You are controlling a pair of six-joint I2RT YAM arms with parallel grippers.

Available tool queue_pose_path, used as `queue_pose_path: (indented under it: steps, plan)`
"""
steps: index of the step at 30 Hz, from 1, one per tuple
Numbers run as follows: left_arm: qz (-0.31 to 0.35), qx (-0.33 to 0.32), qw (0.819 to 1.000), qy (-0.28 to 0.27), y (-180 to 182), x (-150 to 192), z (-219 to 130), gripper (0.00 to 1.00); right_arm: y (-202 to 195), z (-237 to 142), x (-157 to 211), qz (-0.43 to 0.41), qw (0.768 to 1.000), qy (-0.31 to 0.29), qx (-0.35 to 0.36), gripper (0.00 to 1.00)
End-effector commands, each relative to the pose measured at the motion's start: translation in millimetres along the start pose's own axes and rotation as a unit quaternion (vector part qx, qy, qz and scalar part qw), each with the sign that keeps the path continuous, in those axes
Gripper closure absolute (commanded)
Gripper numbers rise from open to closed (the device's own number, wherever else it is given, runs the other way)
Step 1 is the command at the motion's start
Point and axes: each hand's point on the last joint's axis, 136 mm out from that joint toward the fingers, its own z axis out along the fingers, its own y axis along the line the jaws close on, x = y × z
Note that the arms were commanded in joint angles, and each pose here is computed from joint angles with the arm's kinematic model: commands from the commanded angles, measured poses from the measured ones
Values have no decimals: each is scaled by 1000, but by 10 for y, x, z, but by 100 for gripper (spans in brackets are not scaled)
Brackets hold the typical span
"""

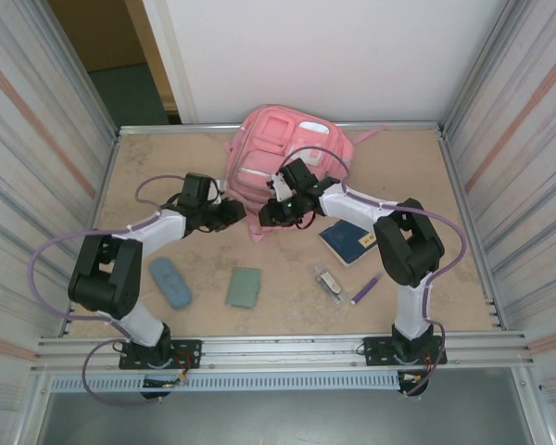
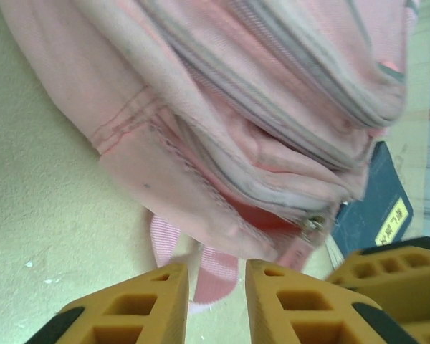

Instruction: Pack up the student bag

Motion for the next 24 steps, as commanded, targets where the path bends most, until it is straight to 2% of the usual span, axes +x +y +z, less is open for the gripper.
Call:
queue_pose_path:
  steps: [1, 8, 14, 17, 20, 24]
  plan:
    - [40, 34, 999, 13, -179, 86, -115, 71, 129, -225, 19, -20, 999, -6, -35, 70]
    - [108, 45, 993, 34, -407, 171, -16, 62, -126, -633, -191, -20, 997, -66, 19, 67]
    - [152, -17, 987, 43, -508, 232, 92, 54, -467, -1000, -312, 3, 989, -121, 87, 64]
    - [158, -82, 983, 41, -444, 280, 146, 51, -590, -1141, -334, 6, 982, -145, 119, 64]
    - [151, -132, 978, 53, -343, 338, 248, 52, -601, -1212, -350, 0, 979, -161, 127, 63]
    - [136, -149, 977, 70, -276, 395, 456, 53, -532, -1213, -374, -7, 978, -171, 116, 63]
